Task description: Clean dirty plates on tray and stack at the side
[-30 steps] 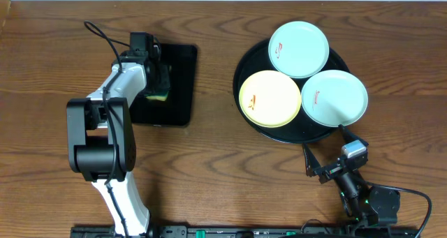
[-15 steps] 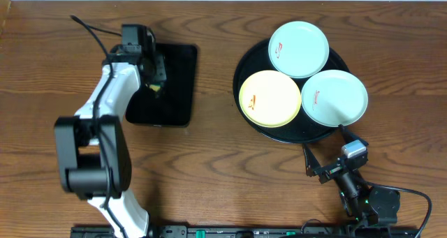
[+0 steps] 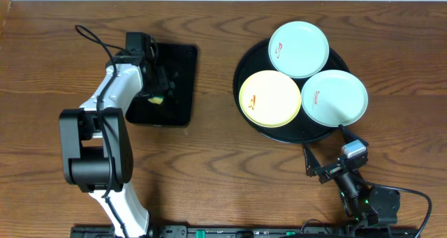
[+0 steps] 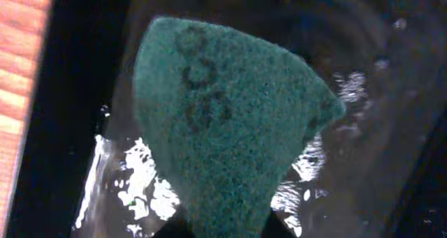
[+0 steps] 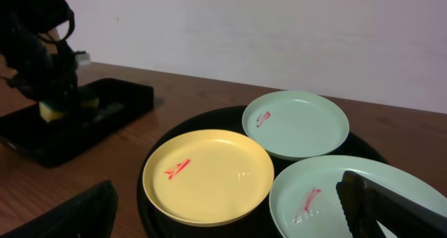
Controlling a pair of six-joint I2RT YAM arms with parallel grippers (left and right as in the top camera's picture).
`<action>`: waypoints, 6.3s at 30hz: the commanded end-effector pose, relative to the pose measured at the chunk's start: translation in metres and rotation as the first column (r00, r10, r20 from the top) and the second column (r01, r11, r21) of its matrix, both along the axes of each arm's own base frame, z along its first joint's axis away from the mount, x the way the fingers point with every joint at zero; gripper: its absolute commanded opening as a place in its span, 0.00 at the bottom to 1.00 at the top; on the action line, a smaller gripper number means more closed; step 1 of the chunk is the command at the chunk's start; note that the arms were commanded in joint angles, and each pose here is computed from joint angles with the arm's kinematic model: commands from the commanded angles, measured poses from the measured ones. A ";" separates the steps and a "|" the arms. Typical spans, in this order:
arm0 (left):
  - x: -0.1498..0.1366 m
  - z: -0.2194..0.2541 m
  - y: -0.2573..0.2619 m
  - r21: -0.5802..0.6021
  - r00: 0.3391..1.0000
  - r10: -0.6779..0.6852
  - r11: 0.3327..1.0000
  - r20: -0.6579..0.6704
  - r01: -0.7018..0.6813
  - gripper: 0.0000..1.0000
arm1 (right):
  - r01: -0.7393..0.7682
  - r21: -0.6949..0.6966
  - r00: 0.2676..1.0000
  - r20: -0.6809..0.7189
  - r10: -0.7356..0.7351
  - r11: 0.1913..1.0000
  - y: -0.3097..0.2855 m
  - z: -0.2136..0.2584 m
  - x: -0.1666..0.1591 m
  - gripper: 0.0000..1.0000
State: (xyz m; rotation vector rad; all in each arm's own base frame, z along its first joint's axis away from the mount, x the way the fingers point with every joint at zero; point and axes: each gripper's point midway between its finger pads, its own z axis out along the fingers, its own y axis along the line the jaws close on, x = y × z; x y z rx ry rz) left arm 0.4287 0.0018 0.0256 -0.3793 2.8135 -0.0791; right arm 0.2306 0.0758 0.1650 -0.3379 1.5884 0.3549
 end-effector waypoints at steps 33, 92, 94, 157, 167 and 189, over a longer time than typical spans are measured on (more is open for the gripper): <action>0.016 -0.023 0.003 0.028 0.998 -0.056 0.998 0.028 0.055 0.07 | -0.003 -0.010 1.000 0.004 0.004 1.000 0.001 -0.001 0.000 0.99; -0.028 0.252 -0.009 -0.061 0.760 0.024 0.998 0.649 0.020 0.07 | 0.030 -0.027 0.999 0.044 -0.028 0.999 -0.004 0.007 0.002 0.99; -0.037 0.259 -0.011 -0.114 0.755 0.078 0.994 0.652 -0.004 0.08 | 0.010 -0.001 0.998 0.070 -0.010 1.000 -0.001 0.015 0.001 0.99; -0.023 0.080 -0.293 -0.325 0.881 -0.227 0.867 0.416 0.377 0.60 | 0.217 -0.183 0.413 -0.873 -0.261 0.959 0.011 0.009 0.155 0.98; -0.031 0.108 -0.281 -0.448 0.890 -0.236 0.796 0.390 0.408 0.64 | 0.152 -0.164 0.389 -0.897 -0.211 0.975 0.030 -0.030 0.176 0.97; 0.042 0.072 -0.176 0.077 0.845 -0.438 0.896 0.308 0.437 0.73 | 0.173 -0.187 0.439 -0.864 -0.246 0.967 0.048 -0.064 0.213 0.97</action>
